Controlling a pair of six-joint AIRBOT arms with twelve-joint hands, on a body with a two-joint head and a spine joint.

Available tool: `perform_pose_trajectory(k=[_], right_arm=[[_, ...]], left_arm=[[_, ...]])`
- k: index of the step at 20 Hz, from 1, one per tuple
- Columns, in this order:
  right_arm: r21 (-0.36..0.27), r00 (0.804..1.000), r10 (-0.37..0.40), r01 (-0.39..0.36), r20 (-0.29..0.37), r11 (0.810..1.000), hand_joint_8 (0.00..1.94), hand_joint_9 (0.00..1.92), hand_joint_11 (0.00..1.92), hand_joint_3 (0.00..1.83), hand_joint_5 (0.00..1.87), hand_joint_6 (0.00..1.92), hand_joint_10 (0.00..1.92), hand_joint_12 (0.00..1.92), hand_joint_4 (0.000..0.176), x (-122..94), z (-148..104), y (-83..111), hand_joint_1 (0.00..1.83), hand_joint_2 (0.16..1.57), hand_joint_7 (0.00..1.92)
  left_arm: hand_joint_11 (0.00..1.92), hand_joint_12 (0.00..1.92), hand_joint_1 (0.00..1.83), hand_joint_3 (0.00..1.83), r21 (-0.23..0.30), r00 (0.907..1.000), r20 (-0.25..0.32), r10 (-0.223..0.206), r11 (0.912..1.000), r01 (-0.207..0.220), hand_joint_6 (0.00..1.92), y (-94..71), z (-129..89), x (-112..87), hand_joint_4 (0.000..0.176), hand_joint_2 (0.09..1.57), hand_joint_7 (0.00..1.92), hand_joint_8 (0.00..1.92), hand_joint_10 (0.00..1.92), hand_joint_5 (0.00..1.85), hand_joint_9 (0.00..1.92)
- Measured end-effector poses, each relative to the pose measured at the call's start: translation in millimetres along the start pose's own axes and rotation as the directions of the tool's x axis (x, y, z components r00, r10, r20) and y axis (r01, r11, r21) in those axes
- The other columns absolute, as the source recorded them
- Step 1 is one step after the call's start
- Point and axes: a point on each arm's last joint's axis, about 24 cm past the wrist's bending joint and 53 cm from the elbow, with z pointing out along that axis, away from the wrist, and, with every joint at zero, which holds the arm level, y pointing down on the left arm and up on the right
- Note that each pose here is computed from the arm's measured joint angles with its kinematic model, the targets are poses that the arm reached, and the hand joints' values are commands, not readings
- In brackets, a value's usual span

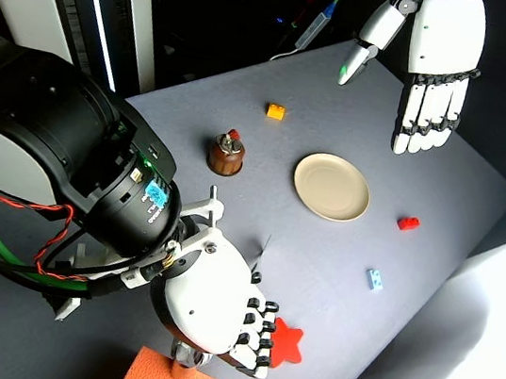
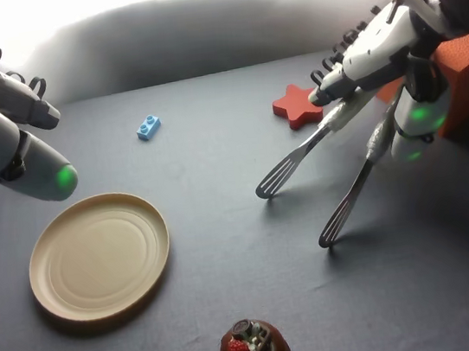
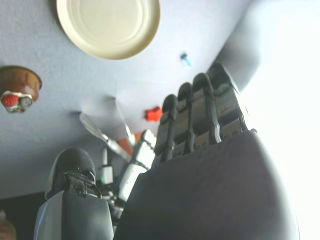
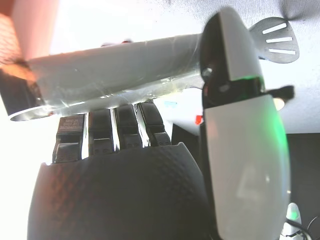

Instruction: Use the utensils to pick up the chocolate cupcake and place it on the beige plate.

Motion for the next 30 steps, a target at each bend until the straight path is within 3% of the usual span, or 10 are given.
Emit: perform_pose_trajectory(k=[11,16,26,27,30], right_arm=[[0.014,1.000,0.008,-0.008,-0.011,1.000,0.00,0.01,0.00,0.00,0.02,0.00,0.00,0.20,0.000,-1,5,-2.7,0.87,1.07,0.01],[0.011,1.000,0.001,-0.001,-0.011,1.000,0.00,0.11,0.00,0.00,0.11,0.00,0.01,0.40,0.000,5,12,-1.4,0.93,1.06,0.10],[0.006,1.000,-0.001,0.001,0.003,1.000,0.01,0.41,0.00,0.00,0.31,0.01,0.02,0.95,0.000,4,15,-1.3,0.89,1.05,0.36],[0.005,1.000,-0.002,0.002,0.004,1.000,0.01,0.47,0.00,0.00,0.38,0.02,0.03,1.07,0.000,4,15,-1.2,0.93,1.03,0.42],[0.001,1.000,-0.004,0.004,0.009,1.000,0.02,0.54,0.03,0.00,0.45,0.02,0.05,1.14,0.000,4,17,-0.2,0.96,1.04,0.50]], left_arm=[[0.00,0.27,0.15,0.00,0.003,1.0000,0.001,-0.001,1.0000,0.001,0.00,-0.9,-1,-0.2,0.000,1.09,0.11,0.00,0.00,0.11,0.11],[0.00,0.23,0.14,0.00,0.005,1.0000,0.001,0.000,1.0000,0.000,0.00,-1.7,-1,-0.3,0.000,1.10,0.10,0.00,0.00,0.09,0.09],[0.00,0.29,0.15,0.00,0.007,1.0000,0.002,-0.001,1.0000,0.001,0.00,-2.3,-1,-0.7,0.000,1.09,0.11,0.00,0.00,0.10,0.11],[0.00,0.24,0.13,0.00,0.007,1.0000,0.002,-0.001,1.0000,0.001,0.00,-2.3,-1,-0.7,0.000,1.10,0.09,0.00,0.00,0.09,0.09],[0.00,0.29,0.16,0.00,0.006,1.0000,0.002,-0.001,1.0000,0.001,0.00,-2.2,-1,-0.8,0.000,1.10,0.10,0.00,0.00,0.10,0.10]])
